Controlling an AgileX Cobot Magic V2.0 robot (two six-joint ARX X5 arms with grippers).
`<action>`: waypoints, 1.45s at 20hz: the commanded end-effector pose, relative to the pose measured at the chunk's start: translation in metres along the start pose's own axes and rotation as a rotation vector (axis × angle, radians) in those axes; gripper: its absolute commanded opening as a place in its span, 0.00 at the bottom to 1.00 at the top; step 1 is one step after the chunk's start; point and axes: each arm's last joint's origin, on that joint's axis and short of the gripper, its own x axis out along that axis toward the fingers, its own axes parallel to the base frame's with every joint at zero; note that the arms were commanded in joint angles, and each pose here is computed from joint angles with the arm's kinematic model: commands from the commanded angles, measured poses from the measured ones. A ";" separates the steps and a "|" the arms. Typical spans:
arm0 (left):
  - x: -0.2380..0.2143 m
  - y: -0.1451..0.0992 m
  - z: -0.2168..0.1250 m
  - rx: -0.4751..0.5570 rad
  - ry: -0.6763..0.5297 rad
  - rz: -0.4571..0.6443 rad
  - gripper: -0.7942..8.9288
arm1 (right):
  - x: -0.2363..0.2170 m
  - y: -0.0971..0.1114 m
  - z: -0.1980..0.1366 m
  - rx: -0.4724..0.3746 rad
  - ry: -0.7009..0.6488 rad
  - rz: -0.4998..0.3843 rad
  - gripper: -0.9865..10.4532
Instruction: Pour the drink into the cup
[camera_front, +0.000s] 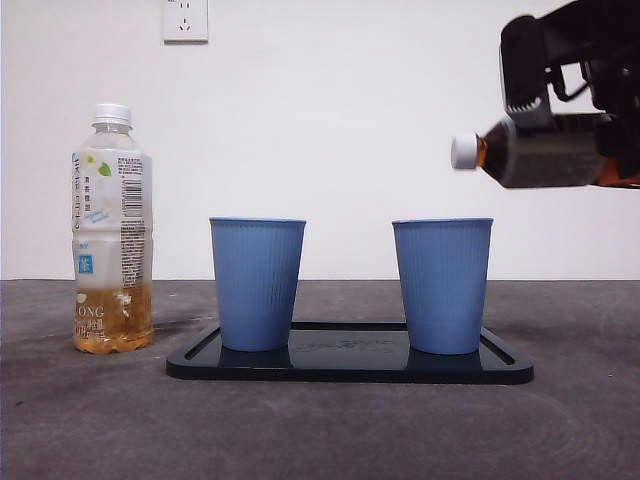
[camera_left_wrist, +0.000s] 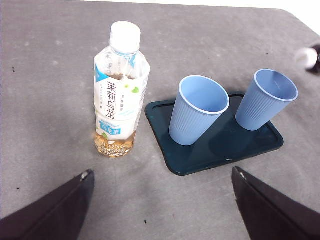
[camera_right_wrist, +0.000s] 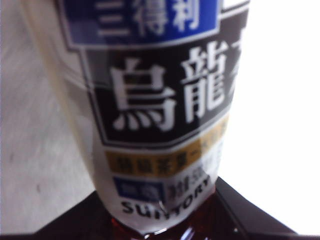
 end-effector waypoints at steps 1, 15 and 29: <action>-0.003 -0.002 0.005 0.023 -0.020 -0.011 0.54 | -0.012 -0.026 0.002 0.259 -0.071 -0.059 0.18; -0.003 -0.002 0.005 0.022 -0.019 -0.011 0.54 | -0.015 -0.024 -0.045 1.342 -0.541 0.234 0.18; -0.003 -0.002 0.005 0.025 -0.023 -0.011 0.54 | 0.065 0.051 -0.027 1.420 -0.609 0.322 0.18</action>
